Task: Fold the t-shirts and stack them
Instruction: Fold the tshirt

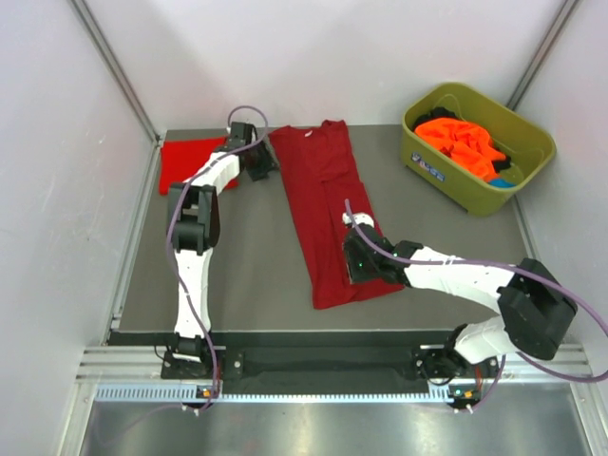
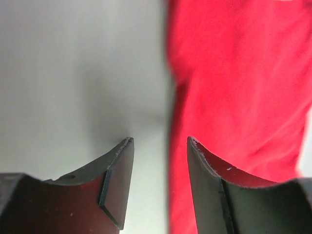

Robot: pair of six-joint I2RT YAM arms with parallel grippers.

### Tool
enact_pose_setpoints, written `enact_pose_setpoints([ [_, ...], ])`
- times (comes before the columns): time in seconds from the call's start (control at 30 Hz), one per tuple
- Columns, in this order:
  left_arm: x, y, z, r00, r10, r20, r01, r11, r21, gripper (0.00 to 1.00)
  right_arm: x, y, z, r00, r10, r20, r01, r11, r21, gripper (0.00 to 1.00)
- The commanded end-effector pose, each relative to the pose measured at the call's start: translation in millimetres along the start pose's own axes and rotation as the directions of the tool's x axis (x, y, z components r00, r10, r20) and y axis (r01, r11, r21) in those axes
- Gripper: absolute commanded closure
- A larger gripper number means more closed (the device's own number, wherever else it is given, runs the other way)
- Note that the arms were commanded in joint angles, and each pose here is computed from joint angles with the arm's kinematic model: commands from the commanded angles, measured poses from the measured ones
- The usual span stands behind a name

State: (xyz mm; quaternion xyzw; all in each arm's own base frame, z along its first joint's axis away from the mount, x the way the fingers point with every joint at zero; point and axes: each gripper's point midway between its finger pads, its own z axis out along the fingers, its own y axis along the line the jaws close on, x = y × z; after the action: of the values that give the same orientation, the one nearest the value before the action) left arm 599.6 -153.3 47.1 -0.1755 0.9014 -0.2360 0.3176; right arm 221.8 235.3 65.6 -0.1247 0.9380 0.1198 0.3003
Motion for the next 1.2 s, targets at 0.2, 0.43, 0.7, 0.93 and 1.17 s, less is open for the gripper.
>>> enact_pose_setpoints([
  [0.2,50.2,-0.7,-129.3,0.996,0.082,-0.037,-0.085,0.994,-0.069,0.47,13.9,34.3,7.2,0.995,-0.091,-0.037,0.082,0.975,-0.205,0.67],
  [0.43,162.9,-10.9,-174.3,0.972,0.116,-0.205,-0.114,0.993,0.017,0.48,36.7,24.9,10.9,0.995,-0.056,-0.087,0.04,0.984,-0.173,0.72],
  [0.7,247.1,-18.8,-208.7,0.954,0.117,-0.276,-0.092,0.99,0.103,0.48,50.2,28.8,5.4,0.995,0.0,-0.098,-0.017,0.983,-0.181,0.94],
  [0.93,287.8,-22.2,-218.7,0.948,0.101,-0.301,-0.058,0.987,0.149,0.47,44.5,30.4,-5.5,0.993,0.104,-0.05,-0.111,0.977,-0.183,1.0],
  [1.17,264.2,-16.8,-197.2,0.972,0.118,-0.203,-0.107,0.992,0.063,0.44,36.2,18.1,-17.5,0.993,0.12,-0.002,-0.12,0.986,-0.113,0.89],
])
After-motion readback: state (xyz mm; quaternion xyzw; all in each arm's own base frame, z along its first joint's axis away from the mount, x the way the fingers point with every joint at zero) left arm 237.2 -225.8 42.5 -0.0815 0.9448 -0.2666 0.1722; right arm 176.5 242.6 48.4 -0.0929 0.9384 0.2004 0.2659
